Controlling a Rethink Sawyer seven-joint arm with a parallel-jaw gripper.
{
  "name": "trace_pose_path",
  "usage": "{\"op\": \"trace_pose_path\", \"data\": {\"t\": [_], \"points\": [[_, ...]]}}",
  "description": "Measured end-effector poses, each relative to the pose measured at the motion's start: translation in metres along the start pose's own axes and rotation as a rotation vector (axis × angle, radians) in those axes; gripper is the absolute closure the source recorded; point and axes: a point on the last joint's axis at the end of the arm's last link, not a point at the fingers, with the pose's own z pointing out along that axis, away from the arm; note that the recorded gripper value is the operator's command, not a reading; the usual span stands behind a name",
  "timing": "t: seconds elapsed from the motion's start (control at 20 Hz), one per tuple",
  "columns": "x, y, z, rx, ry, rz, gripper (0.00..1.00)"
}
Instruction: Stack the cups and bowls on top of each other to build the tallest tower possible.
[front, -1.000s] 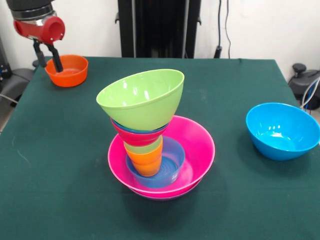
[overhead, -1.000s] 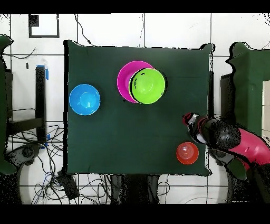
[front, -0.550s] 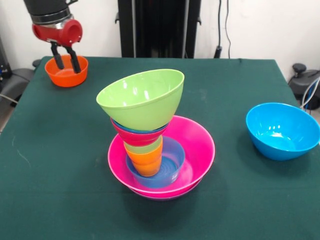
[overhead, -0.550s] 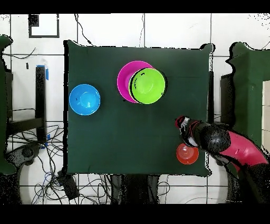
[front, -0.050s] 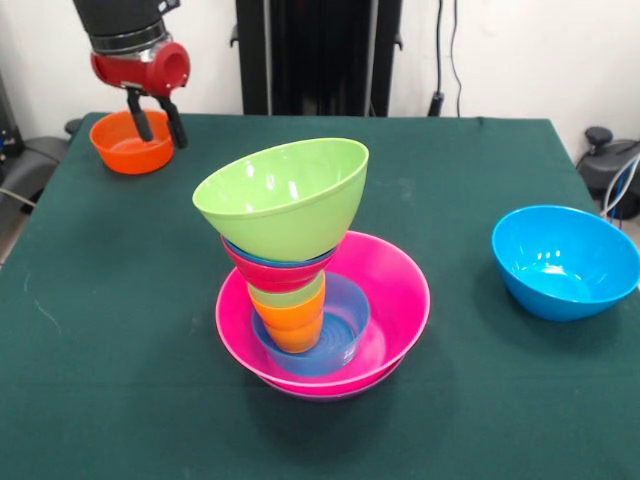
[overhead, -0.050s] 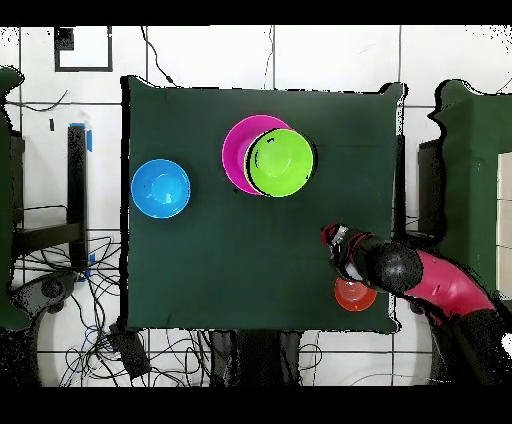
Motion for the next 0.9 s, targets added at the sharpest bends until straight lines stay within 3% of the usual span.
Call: {"op": "trace_pose_path", "data": {"t": [0.55,0.9], "points": [[0.011,0.017,0.021,-0.012,-0.002,-0.022,0.00],[0.021,0.016,0.034,-0.012,0.028,-0.017,0.00]]}}
